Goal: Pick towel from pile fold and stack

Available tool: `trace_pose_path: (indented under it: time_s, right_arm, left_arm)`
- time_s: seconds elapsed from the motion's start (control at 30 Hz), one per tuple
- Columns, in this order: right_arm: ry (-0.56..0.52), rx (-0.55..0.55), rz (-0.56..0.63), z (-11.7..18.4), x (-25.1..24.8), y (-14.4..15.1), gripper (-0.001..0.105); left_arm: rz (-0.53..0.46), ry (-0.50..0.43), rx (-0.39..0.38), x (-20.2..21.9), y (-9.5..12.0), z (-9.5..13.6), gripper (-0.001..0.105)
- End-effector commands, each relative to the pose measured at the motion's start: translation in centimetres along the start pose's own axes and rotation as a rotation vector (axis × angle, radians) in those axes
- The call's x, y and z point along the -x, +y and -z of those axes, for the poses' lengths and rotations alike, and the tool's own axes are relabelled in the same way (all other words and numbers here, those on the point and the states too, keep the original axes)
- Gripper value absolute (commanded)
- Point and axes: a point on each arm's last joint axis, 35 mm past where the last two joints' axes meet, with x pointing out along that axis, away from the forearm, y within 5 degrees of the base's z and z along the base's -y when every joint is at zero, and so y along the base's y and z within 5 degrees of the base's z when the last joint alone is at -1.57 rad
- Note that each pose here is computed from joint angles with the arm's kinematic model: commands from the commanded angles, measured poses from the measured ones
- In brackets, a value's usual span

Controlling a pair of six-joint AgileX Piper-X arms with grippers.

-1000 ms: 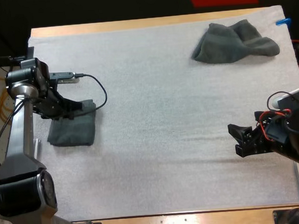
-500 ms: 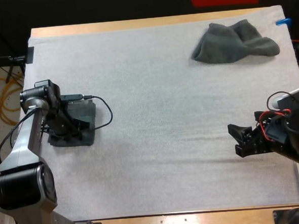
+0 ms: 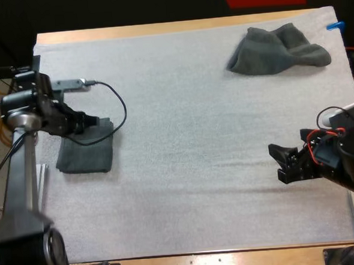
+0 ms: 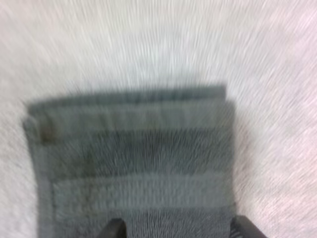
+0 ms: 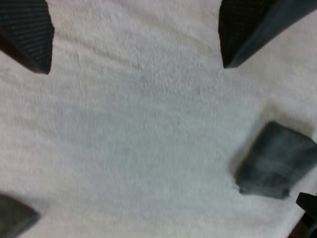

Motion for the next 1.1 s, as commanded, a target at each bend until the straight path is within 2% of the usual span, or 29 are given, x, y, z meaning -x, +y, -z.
trace_pose_path:
  time_s: [0.0, 0.1, 0.3, 0.4, 0.57, 0.8, 1.0, 1.07]
  right_arm:
    - [-0.028, 0.001, 0.007, -0.4, 0.0, -0.1, 0.067]
    - [-0.046, -0.010, 0.033, -1.1, -1.0, -0.2, 0.067]
    - [-0.015, -0.032, 0.049, -2.5, -5.2, -1.6, 0.067]
    - [-0.008, -0.023, 0.042, -2.9, -7.2, -2.7, 0.067]
    - [0.004, -0.079, 0.087, -3.1, -9.1, -5.7, 0.067]
    - [0.031, -0.139, 0.213, -2.0, -8.5, -10.2, 0.067]
    - [0.053, -0.246, 0.234, -0.3, -6.7, -13.9, 0.067]
    - [0.059, -0.260, 0.279, 0.3, -5.5, -14.8, 0.067]
  left_arm:
    - [0.006, -0.047, -0.002, 1.7, -0.3, 0.0, 0.043]
    - [0.004, -0.133, -0.016, 4.6, -0.8, 0.6, 0.043]
    - [0.017, -0.283, -0.043, 10.1, -1.8, 2.6, 0.043]
    - [0.030, -0.347, -0.054, 12.7, -2.3, 4.0, 0.043]
    - [0.054, -0.434, -0.064, 15.8, -2.9, 6.0, 0.043]
    - [0.125, -0.503, -0.067, 17.9, -3.6, 7.6, 0.043]
    - [0.182, -0.531, -0.116, 18.9, -4.6, 8.6, 0.043]
    - [0.188, -0.531, -0.138, 19.0, -4.9, 8.7, 0.043]
